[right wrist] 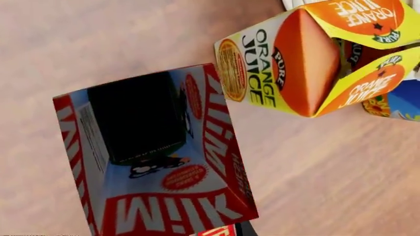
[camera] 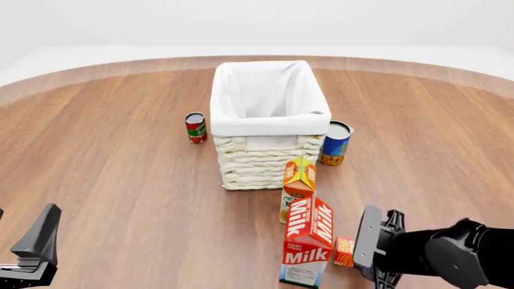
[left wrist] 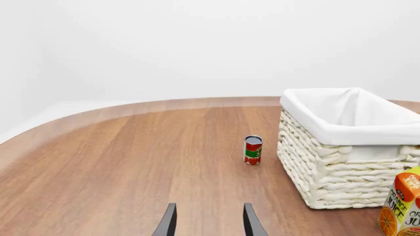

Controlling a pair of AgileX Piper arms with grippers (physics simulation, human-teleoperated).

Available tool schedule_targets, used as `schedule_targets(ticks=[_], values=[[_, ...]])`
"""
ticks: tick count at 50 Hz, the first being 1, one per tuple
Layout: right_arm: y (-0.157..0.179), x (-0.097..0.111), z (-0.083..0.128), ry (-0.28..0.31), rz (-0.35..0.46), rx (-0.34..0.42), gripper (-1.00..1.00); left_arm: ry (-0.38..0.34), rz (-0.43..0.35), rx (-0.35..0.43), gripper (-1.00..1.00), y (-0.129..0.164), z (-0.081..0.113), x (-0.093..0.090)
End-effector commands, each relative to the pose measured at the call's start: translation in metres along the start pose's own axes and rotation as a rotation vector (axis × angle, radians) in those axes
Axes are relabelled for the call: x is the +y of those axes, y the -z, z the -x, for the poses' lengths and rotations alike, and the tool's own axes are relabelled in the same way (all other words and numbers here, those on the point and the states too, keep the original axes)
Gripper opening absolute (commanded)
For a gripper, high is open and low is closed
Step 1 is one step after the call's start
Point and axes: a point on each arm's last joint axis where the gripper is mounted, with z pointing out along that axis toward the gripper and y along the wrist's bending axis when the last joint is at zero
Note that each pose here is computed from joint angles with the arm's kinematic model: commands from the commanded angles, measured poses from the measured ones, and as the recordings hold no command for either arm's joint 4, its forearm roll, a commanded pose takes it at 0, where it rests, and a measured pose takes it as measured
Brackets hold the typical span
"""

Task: Pick up the butter and put it in the basket.

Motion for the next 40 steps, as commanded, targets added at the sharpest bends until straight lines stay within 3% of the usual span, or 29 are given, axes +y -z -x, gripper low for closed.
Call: schedule_targets(ticks=[1,18,40], values=[[-0.009,0.006,-0.005,-0.036,0.022,0.016,-1.00,0.000,0.000,0.000,1.00,0.000,0.000,0.000],[0.004,-0.008,0.002,-0.034,-0.014,-0.004,-1.00,0.000,0.000,0.000,1.00,0.000,0.000,0.000],[0.096,-0.040,0.021,-0.038,-0.121,-0.069,-1.00,0.000,0.000,0.000,1.00,0.000,0.000,0.000]])
